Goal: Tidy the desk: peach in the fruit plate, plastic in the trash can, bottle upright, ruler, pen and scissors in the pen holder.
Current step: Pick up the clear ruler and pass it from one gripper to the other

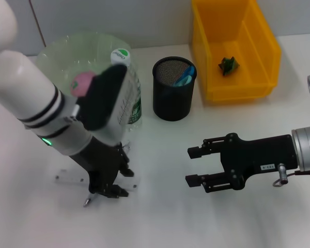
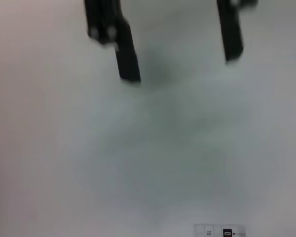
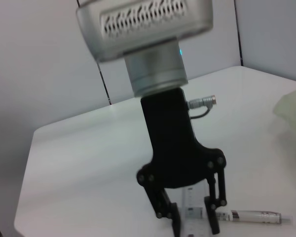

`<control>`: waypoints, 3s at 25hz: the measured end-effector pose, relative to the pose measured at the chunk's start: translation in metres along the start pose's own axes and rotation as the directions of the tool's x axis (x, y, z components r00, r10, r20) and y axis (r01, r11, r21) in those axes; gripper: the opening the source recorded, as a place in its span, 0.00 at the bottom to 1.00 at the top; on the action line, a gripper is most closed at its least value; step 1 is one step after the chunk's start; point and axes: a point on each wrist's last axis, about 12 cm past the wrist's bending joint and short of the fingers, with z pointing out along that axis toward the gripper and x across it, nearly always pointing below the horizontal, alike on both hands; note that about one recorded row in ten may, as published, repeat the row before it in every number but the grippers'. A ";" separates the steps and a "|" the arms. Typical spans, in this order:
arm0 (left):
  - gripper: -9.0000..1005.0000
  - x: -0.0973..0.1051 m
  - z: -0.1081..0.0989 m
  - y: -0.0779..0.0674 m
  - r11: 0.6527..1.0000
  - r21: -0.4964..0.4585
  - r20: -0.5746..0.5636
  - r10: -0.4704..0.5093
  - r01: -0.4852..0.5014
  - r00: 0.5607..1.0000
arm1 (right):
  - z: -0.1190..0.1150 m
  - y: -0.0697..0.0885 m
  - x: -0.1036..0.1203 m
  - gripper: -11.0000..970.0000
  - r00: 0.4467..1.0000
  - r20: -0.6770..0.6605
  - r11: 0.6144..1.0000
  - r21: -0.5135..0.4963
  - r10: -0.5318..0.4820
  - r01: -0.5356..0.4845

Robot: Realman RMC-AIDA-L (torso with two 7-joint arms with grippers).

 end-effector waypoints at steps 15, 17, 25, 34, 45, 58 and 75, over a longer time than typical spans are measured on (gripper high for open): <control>0.39 0.058 -0.095 -0.035 0.880 0.031 0.786 -0.314 0.473 0.532 | -0.017 -0.004 0.002 0.69 1.000 0.003 0.999 0.041 -0.005 0.004; 0.39 0.065 -0.095 -0.044 0.855 0.061 0.855 -0.311 0.515 0.415 | -0.019 -0.005 0.000 0.69 1.000 0.007 0.999 0.049 -0.011 0.011; 0.39 0.084 -0.077 -0.064 0.786 0.151 0.974 -0.223 0.599 0.047 | -0.029 -0.005 -0.002 0.68 0.999 0.029 0.999 0.050 -0.014 0.013; 0.39 0.072 0.007 -0.076 0.677 0.056 0.998 -0.015 0.734 -0.062 | -0.035 -0.002 -0.006 0.67 0.998 0.055 0.999 0.029 -0.024 0.022; 0.39 0.042 0.049 -0.095 0.479 -0.105 0.986 0.164 0.872 0.029 | -0.030 0.004 -0.003 0.65 0.990 0.125 0.996 0.057 -0.070 0.063; 0.39 0.007 0.075 -0.110 0.345 -0.204 0.972 0.179 0.916 0.149 | -0.008 0.025 0.035 0.62 0.908 0.344 0.956 0.249 -0.238 0.156; 0.39 -0.008 0.079 -0.107 0.313 -0.277 0.956 0.181 0.908 0.229 | 0.048 0.027 0.036 0.59 0.848 0.421 0.887 0.447 -0.322 0.115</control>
